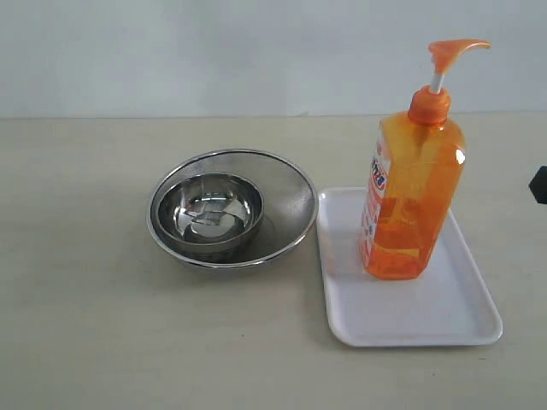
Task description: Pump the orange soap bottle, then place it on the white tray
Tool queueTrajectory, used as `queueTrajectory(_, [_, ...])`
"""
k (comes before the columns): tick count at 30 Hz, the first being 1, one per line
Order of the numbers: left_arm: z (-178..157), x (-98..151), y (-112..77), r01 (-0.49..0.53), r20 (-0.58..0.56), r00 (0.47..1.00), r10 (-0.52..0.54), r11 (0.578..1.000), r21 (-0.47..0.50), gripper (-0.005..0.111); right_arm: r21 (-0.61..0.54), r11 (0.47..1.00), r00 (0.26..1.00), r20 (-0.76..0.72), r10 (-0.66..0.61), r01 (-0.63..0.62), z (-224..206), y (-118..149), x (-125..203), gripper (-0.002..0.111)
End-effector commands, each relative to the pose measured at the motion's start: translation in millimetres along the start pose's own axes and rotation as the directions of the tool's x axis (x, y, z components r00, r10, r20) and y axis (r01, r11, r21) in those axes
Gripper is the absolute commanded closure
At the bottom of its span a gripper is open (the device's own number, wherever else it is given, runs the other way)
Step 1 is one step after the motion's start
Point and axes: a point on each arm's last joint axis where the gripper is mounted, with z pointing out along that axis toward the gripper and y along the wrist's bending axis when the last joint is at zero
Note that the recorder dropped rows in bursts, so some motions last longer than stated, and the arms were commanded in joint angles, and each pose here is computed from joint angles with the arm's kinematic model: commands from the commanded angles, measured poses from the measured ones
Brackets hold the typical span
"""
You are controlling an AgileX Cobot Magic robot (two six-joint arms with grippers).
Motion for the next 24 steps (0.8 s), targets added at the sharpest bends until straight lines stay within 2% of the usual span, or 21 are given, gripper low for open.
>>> queueTrajectory(1, [-2.2, 19.6, 5.3, -0.221, -0.212, 0.954, 0.214, 0.975, -0.011, 0.102, 0.002, 1.000, 1.000, -0.002, -0.005, 0.005, -1.0, -0.6, 0.7, 0.108])
queueTrajectory(6, [-2.6, 21.5, 4.4, -0.161, -0.230, 0.961, 0.154, 0.987, -0.011, 0.102, 0.001, 1.000, 1.000, -0.004, -0.005, 0.005, -1.0, -0.6, 0.9, 0.108])
queueTrajectory(24, [-2.6, 21.5, 4.4, -0.166, -0.230, 0.960, 0.160, 0.986, -0.009, 0.102, 0.001, 1.000, 1.000, -0.004, -0.005, 0.005, -1.0, -0.6, 0.9, 0.108])
